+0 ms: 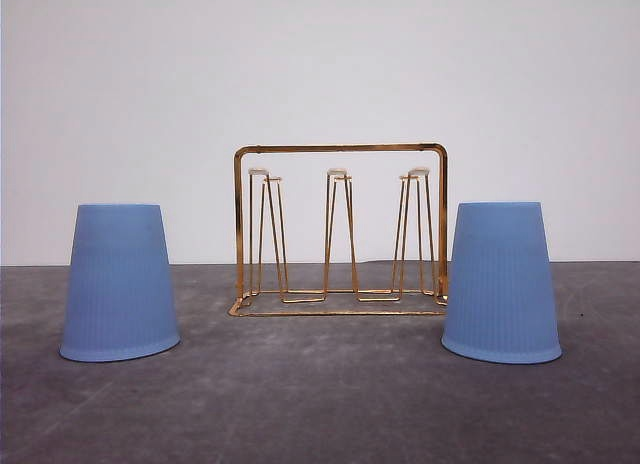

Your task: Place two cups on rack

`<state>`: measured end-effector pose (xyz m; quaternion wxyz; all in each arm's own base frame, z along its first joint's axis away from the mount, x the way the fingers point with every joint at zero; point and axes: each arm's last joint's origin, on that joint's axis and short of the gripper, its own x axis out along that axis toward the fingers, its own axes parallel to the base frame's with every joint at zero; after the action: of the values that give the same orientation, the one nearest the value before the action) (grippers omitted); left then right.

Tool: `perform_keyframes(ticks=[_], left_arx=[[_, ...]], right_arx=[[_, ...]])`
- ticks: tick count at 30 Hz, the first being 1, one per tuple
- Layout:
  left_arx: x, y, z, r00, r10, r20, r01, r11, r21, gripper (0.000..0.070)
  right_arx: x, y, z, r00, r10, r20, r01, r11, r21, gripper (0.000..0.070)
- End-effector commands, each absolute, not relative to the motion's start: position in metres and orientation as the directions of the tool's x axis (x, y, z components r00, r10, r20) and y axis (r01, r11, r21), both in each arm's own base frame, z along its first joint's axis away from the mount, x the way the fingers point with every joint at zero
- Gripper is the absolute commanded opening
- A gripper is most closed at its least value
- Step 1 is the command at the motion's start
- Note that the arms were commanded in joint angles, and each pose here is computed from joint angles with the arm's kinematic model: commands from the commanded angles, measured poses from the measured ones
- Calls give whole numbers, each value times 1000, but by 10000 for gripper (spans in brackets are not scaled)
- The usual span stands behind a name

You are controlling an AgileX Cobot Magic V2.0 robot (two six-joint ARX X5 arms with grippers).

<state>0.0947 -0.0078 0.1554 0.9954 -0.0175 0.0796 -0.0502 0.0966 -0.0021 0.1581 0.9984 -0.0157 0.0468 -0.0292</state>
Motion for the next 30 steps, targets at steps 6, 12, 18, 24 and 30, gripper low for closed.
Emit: perform_keyframes(ticks=[6,12,18,24,30], left_arx=[[95,-8,150,979,-104,-175,83,989,-123,26],[92,-8,173,988,-103,-115,79,977,-196,10],[87,-6,232,993,-77,-91,50,962,-268,10],[106,-10,298,966,-138,-220,84,968,-238,10],[145,-16,332,890,-194,-413,145,978,-148,10]], right_arx=[[97,-1,157,995,-18,-95,22,999,45,11],[94,0,175,998,5,-55,6,980,197,6],[90,2,227,997,77,-21,-67,951,301,6],[104,5,281,974,184,-129,-139,945,296,6],[134,8,301,882,248,-401,-159,957,243,6]])
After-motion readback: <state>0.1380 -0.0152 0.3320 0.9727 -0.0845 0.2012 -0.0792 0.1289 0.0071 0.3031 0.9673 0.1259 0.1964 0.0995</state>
